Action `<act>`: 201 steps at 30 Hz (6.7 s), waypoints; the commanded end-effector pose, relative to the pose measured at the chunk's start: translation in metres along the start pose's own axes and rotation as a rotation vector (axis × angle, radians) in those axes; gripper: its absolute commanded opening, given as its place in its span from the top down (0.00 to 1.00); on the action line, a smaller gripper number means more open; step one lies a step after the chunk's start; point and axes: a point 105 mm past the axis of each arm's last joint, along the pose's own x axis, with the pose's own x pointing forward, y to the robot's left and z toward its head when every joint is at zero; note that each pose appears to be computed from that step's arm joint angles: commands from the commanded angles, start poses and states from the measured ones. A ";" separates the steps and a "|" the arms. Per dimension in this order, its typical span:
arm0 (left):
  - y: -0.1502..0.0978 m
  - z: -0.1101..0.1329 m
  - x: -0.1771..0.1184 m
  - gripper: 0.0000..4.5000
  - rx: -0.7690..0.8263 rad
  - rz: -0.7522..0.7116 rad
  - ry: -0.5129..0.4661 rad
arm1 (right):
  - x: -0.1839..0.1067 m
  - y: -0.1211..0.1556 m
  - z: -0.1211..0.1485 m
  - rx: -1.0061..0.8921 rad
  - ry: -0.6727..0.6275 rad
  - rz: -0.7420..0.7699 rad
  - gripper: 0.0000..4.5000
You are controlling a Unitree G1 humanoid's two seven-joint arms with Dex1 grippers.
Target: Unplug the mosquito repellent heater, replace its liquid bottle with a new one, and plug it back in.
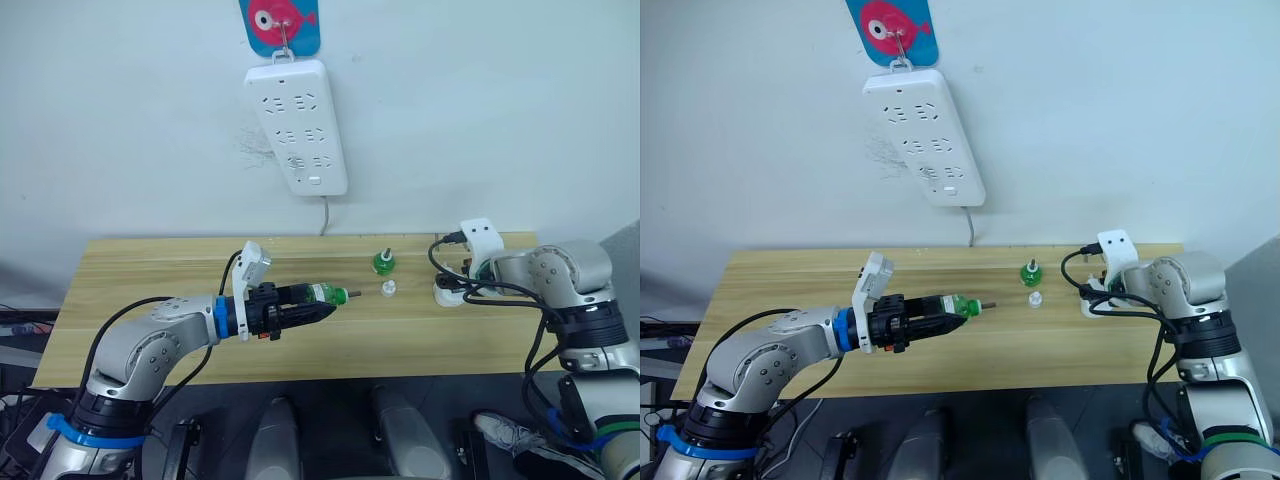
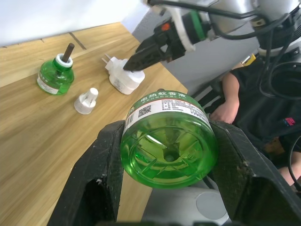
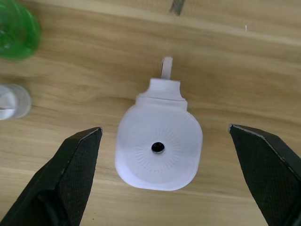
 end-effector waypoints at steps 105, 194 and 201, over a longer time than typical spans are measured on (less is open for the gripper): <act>-0.056 0.119 -0.015 0.49 -0.042 -0.385 -0.152 | -0.188 0.108 0.040 0.195 -0.550 1.419 0.35; -0.049 0.089 0.022 0.49 -0.081 -0.386 -0.109 | -0.205 0.118 0.034 -0.498 -0.691 1.287 1.00; -0.055 0.069 0.019 0.49 0.038 -0.429 0.019 | -0.199 0.119 0.047 -0.459 -0.710 1.253 1.00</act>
